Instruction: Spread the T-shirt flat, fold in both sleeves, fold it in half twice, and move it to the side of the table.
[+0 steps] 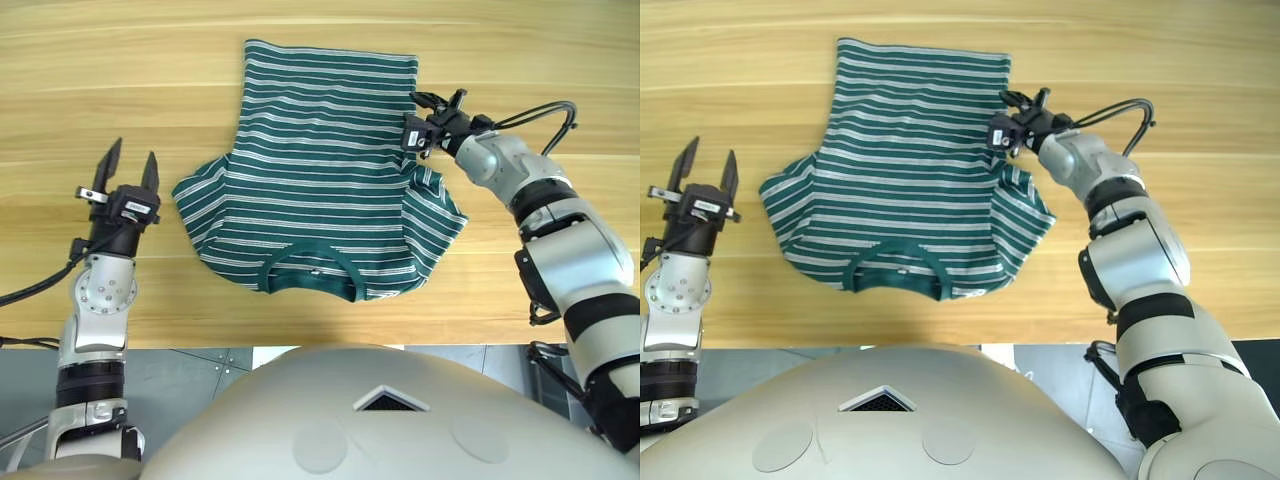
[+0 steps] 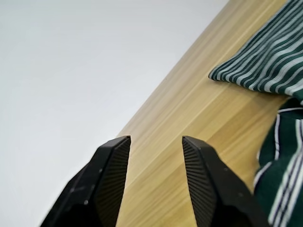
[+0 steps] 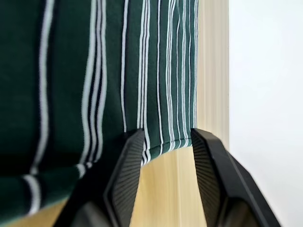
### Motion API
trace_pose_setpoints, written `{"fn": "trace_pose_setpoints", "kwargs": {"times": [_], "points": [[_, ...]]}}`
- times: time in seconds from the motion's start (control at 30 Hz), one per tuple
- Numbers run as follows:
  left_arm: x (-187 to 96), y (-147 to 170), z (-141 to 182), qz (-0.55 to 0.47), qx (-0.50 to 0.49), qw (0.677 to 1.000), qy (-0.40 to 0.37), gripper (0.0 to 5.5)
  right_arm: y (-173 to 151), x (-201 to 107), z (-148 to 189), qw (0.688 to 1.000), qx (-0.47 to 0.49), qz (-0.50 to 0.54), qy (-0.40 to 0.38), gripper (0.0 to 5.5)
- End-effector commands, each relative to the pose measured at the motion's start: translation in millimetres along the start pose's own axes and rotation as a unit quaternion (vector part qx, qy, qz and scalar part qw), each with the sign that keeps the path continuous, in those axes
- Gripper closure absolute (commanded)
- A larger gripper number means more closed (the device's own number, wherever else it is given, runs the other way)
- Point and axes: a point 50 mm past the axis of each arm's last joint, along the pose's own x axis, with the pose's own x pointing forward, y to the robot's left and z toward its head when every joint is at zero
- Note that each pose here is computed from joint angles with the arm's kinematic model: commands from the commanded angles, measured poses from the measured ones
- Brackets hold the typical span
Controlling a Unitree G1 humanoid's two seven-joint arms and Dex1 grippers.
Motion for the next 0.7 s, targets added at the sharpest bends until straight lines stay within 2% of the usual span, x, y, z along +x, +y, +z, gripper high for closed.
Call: {"fn": "trace_pose_setpoints", "kwargs": {"times": [0.03, 0.3, 0.4, 0.5, 0.57, 0.63, 0.7], "points": [[-1.1, 3.7, -2.1, 0.003, 0.003, 1.000, 0.001, 3.48, -16.2, -0.2, -4.7, 0.999, 0.020, -0.034, 0.012, 3.68], [9.1, -10.3, 3.8, -0.027, -0.001, 0.999, -0.025, 3.48, -33.5, 7.4, -12.0, 0.995, 0.025, -0.047, 0.088, 3.68], [0.2, -12.8, -9.5, -0.070, 0.043, 0.997, 0.006, 3.48, -48.1, 6.4, -13.0, 0.989, 0.042, -0.108, 0.090, 3.68], [-10.0, 10.5, -27.5, -0.046, 0.135, 0.987, 0.075, 3.48, -67.8, 2.7, 0.8, 0.973, 0.072, -0.219, 0.009, 3.68], [-26.5, 32.1, -41.4, -0.026, 0.217, 0.965, 0.142, 3.48, -78.4, -5.7, 12.4, 0.952, 0.087, -0.286, -0.068, 3.68], [-43.8, 37.8, -39.9, -0.054, 0.252, 0.954, 0.155, 3.48, -84.9, -16.6, 17.7, 0.935, 0.086, -0.323, -0.119, 3.68], [-53.1, 36.6, -27.0, -0.091, 0.265, 0.951, 0.132, 3.48, -88.3, -24.9, 18.4, 0.928, 0.075, -0.338, -0.139, 3.68]]}}
